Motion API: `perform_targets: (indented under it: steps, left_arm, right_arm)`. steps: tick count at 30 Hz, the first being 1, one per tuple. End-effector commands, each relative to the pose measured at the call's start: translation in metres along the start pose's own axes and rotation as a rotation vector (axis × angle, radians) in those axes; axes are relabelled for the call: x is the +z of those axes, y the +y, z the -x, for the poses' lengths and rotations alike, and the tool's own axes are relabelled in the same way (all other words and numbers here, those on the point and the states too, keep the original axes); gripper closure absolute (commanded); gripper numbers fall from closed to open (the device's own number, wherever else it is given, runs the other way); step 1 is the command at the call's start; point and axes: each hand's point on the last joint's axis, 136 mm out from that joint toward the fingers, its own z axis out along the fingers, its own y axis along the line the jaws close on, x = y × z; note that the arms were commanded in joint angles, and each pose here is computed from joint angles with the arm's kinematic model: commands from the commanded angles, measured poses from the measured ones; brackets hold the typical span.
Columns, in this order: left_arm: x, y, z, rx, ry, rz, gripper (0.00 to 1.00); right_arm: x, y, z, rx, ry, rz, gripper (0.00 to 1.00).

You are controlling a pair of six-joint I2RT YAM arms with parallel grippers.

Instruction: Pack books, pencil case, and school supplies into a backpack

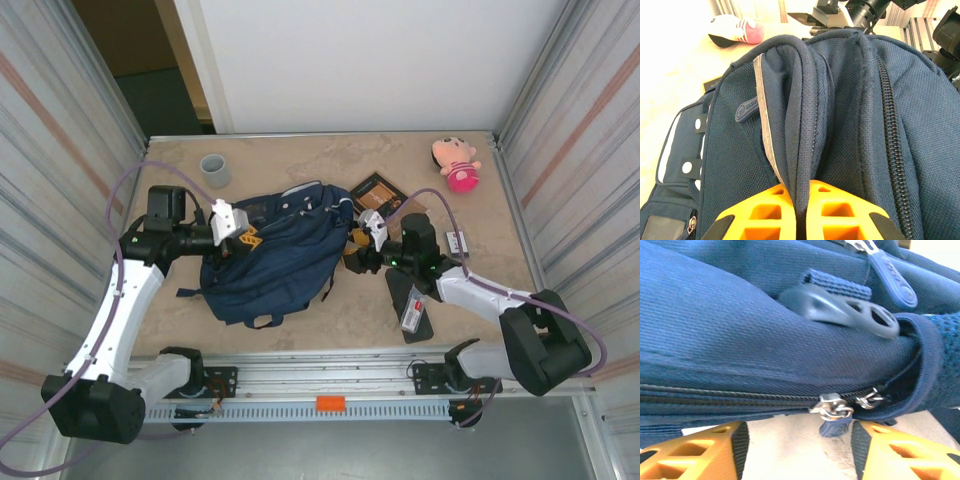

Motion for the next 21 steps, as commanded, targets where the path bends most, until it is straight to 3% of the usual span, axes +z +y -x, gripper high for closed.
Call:
perform_targets:
  steps: [1,4,11,14,20,21]
  left_arm:
    - [-0.007,0.002,0.029,0.128,-0.098,0.007,1.0]
    - [-0.007,0.003,0.026,0.126,-0.092,0.011,1.0]
    - [-0.007,0.003,0.025,0.135,-0.086,0.024,1.0]
    - [-0.008,0.003,0.025,0.139,-0.085,0.033,1.0]
    - [-0.009,0.002,0.028,0.14,-0.091,0.03,1.0]
    - [-0.009,0.002,0.028,0.14,-0.094,0.027,1.0]
  right_arm:
    - [-0.005,0.013,0.014,-0.023,-0.029,0.083,0.49]
    - [-0.007,0.012,0.018,-0.015,-0.038,0.091,0.56]
    - [-0.014,0.005,0.026,-0.01,-0.065,0.09,0.9]
    - [-0.016,0.005,0.027,-0.006,-0.067,0.091,0.99]
    - [-0.017,-0.003,0.021,0.014,-0.05,0.059,1.0]
    - [-0.016,-0.009,0.018,0.022,-0.042,0.037,0.92]
